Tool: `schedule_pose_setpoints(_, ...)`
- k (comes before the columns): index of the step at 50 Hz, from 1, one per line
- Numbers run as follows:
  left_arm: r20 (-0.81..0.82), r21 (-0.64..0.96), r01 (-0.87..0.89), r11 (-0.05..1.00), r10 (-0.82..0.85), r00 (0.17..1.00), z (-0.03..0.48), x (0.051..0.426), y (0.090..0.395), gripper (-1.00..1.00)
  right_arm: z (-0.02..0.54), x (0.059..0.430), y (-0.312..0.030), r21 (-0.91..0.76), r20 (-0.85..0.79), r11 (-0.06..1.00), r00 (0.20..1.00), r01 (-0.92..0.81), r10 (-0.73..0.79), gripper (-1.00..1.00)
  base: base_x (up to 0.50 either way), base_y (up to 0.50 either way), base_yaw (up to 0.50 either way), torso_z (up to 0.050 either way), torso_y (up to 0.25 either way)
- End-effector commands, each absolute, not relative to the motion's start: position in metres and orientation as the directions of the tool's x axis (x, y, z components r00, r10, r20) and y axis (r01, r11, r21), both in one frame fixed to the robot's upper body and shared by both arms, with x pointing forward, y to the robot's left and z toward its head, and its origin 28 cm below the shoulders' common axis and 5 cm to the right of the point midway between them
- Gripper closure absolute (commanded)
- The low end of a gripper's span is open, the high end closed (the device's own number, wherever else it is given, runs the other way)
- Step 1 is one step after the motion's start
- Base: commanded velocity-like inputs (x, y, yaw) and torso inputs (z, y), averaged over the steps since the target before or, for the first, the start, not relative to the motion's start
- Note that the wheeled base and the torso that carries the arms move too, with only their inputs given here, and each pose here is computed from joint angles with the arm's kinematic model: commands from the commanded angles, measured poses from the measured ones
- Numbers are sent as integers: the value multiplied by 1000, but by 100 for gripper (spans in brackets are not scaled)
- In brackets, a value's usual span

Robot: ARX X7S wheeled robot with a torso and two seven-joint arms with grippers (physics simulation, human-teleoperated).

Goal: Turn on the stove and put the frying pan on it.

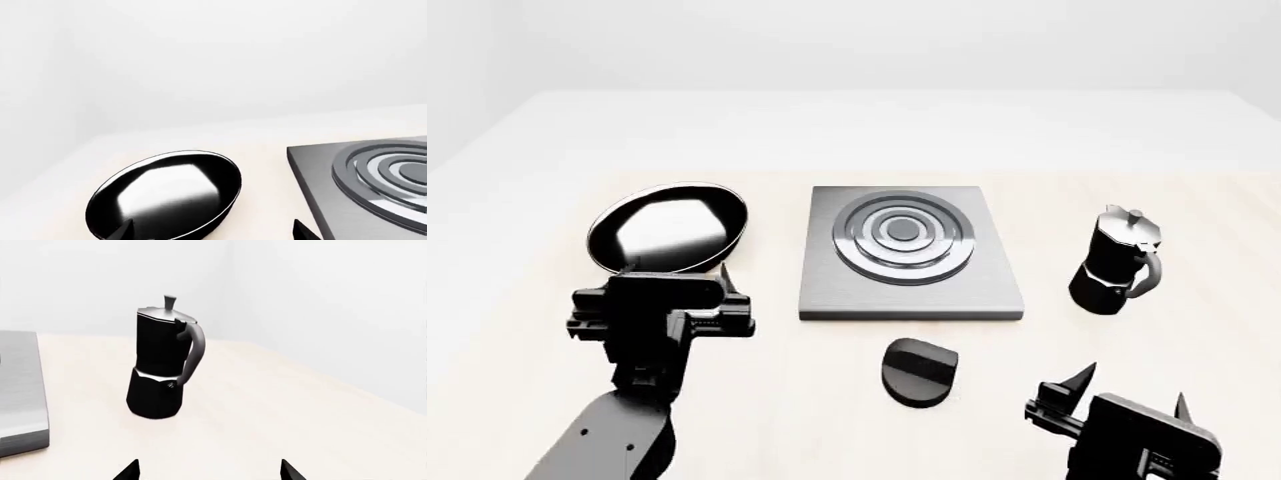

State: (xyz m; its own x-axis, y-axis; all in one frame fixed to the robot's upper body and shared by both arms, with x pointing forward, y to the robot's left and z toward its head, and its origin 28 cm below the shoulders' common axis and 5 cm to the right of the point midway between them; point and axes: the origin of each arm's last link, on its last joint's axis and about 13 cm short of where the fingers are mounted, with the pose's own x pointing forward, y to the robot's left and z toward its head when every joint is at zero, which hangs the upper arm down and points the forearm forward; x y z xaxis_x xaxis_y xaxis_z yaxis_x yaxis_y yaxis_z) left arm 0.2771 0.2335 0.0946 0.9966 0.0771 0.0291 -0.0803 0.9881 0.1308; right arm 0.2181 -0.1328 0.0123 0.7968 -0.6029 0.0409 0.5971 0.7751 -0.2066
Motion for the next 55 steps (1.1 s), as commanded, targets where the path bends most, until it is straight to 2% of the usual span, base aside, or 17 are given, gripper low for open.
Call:
schedule_pose_setpoints(1, 37, 166, -137, 977, 133, 990, 127, 313, 249, -100, 11, 219, -133, -215, 35, 772, 795, 598, -606, -100, 0, 0, 0, 0, 0)
schedule_pose_setpoints(11, 7, 195, -182, 964, 184, 983, 133, 342, 255, -100, 11, 219, -133, -227, 20, 769, 792, 598, -610, -100, 0, 0, 0, 0, 0)
schedule_pose_setpoints(19, -79, 227, -161, 960, 183, 980, 121, 353, 257, -100, 10, 219, -133, -214, 0, 782, 801, 585, -599, -100, 0, 0, 0, 0, 0)
schedule_pose_setpoints(29, -225, 222, -129, 967, 180, 958, 104, 356, 259, -100, 10, 219, -133, -220, 0, 781, 800, 585, -599, -100, 0, 0, 0, 0, 0)
schedule_pose_setpoints(55, -374, 245, -120, 962, 208, 904, 91, 359, 263, -100, 10, 219, -133, -229, 3, 778, 799, 585, -601, -100, 0, 0, 0, 0, 0)
